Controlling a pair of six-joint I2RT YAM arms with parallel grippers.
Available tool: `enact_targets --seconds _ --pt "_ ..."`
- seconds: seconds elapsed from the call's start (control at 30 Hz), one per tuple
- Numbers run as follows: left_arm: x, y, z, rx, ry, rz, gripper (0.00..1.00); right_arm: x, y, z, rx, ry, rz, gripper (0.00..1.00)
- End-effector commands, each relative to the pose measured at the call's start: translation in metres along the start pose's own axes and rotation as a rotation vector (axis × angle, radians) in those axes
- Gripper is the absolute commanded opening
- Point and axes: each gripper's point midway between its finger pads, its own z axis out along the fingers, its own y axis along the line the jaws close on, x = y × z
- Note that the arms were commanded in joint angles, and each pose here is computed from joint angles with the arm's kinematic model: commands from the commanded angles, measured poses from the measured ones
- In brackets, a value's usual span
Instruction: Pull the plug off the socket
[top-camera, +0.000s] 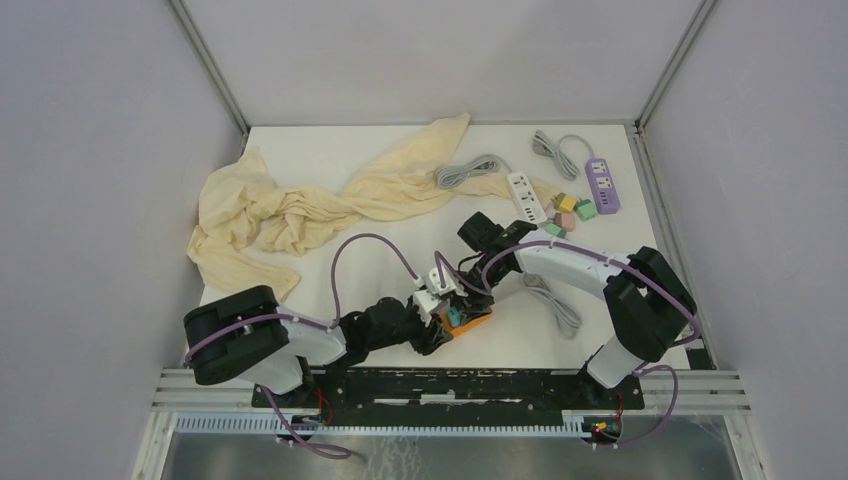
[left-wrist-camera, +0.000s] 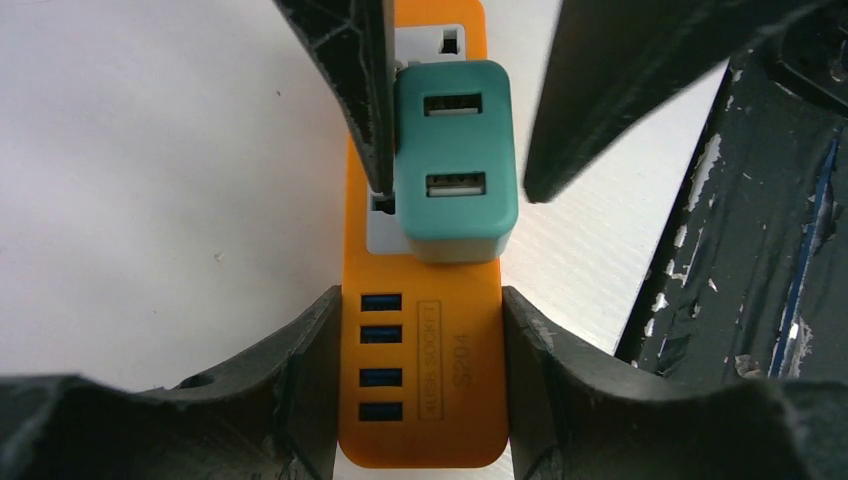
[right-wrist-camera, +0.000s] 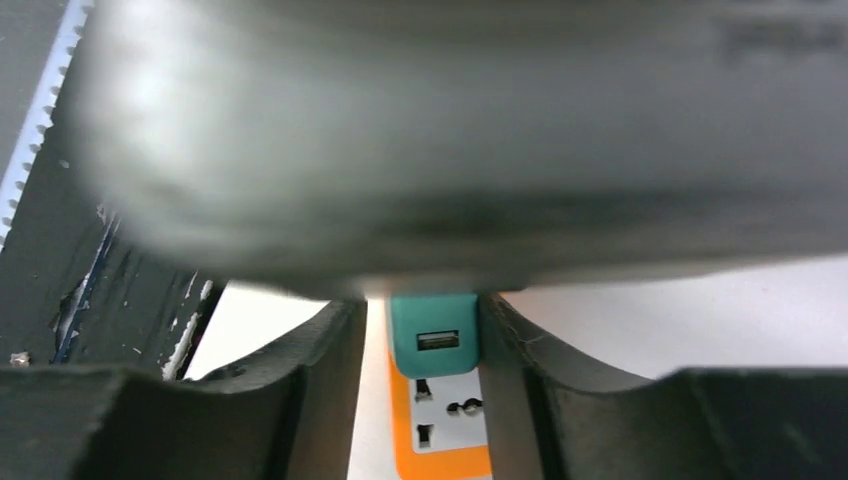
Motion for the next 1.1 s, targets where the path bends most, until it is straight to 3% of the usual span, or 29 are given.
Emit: enact_targets --seconds 0.0,0.17,0.33,0.43,0.6,0.87,0.97,1.07 --pt "-0.04 -0.009 0.007 0.032 -0.126 -0.013 0.04 -0.011 -0.012 -0.006 0.034 0.011 -0.014 0.41" --pt "-0.039 -0.006 0.005 0.015 -0.131 -0.009 0.2 -0.01 -0.015 -0.008 0.046 0.026 -0.013 0.2" --pt "-0.039 -0.002 -0.001 0.001 -0.161 -0.019 0.64 -0.011 -0.017 -0.012 0.054 0.043 -0.029 0.08" --pt "-0.036 0.0 -0.005 -0.008 -0.174 -0.016 0.77 -0.009 -0.02 -0.015 0.078 0.06 -0.051 0.04" --pt "-0.028 0.001 -0.007 -0.003 -0.159 0.016 0.81 -0.007 -0.022 -0.017 0.102 0.069 -0.063 0.0" --pt "-0.019 0.009 -0.002 -0.03 -0.138 0.067 0.79 -0.009 -0.022 -0.018 0.105 0.056 -0.08 0.0" --pt "-0.014 0.012 0.002 -0.046 -0.12 0.069 0.72 -0.009 -0.021 -0.018 0.106 0.055 -0.081 0.0" --pt "-0.011 0.015 0.005 -0.061 -0.107 0.062 0.57 -0.007 -0.021 -0.018 0.106 0.057 -0.08 0.0"
